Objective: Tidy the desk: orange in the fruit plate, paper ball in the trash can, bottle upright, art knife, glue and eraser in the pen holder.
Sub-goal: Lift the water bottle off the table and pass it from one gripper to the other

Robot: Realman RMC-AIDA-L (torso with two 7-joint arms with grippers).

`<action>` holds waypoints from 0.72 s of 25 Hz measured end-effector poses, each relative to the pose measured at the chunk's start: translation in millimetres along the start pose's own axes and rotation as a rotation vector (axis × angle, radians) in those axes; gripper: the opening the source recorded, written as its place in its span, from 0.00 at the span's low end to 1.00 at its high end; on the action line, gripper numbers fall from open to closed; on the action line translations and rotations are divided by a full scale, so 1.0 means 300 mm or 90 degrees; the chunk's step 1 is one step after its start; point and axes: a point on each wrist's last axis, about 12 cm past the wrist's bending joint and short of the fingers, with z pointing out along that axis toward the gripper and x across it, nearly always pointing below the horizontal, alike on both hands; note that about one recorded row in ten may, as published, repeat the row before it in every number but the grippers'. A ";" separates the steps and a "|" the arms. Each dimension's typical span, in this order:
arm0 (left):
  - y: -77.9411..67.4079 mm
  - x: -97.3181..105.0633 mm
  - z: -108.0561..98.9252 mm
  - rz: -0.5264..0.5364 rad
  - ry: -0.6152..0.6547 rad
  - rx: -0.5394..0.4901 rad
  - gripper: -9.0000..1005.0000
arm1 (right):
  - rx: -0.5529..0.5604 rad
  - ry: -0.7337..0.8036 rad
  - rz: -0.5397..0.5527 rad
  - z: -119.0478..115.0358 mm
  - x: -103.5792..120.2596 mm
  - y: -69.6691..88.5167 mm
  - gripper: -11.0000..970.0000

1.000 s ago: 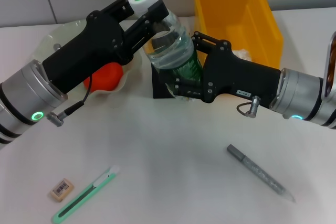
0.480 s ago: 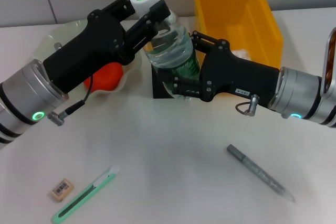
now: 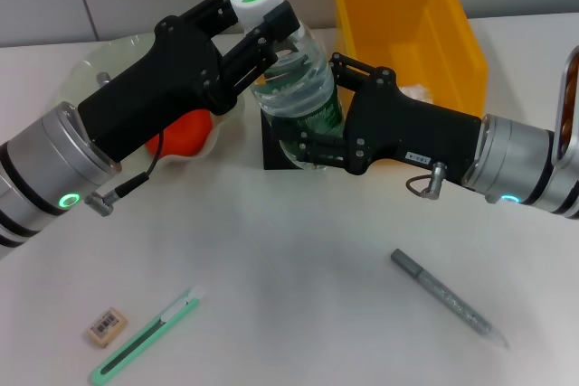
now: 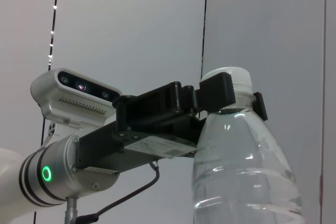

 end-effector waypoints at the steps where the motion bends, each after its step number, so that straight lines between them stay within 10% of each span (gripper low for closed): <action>1: 0.000 0.000 0.000 0.002 0.000 0.000 0.45 | 0.001 0.002 0.000 0.001 0.000 -0.002 0.79; 18: 0.001 0.000 0.004 0.003 0.002 0.001 0.45 | -0.002 0.008 -0.003 0.009 -0.001 -0.007 0.79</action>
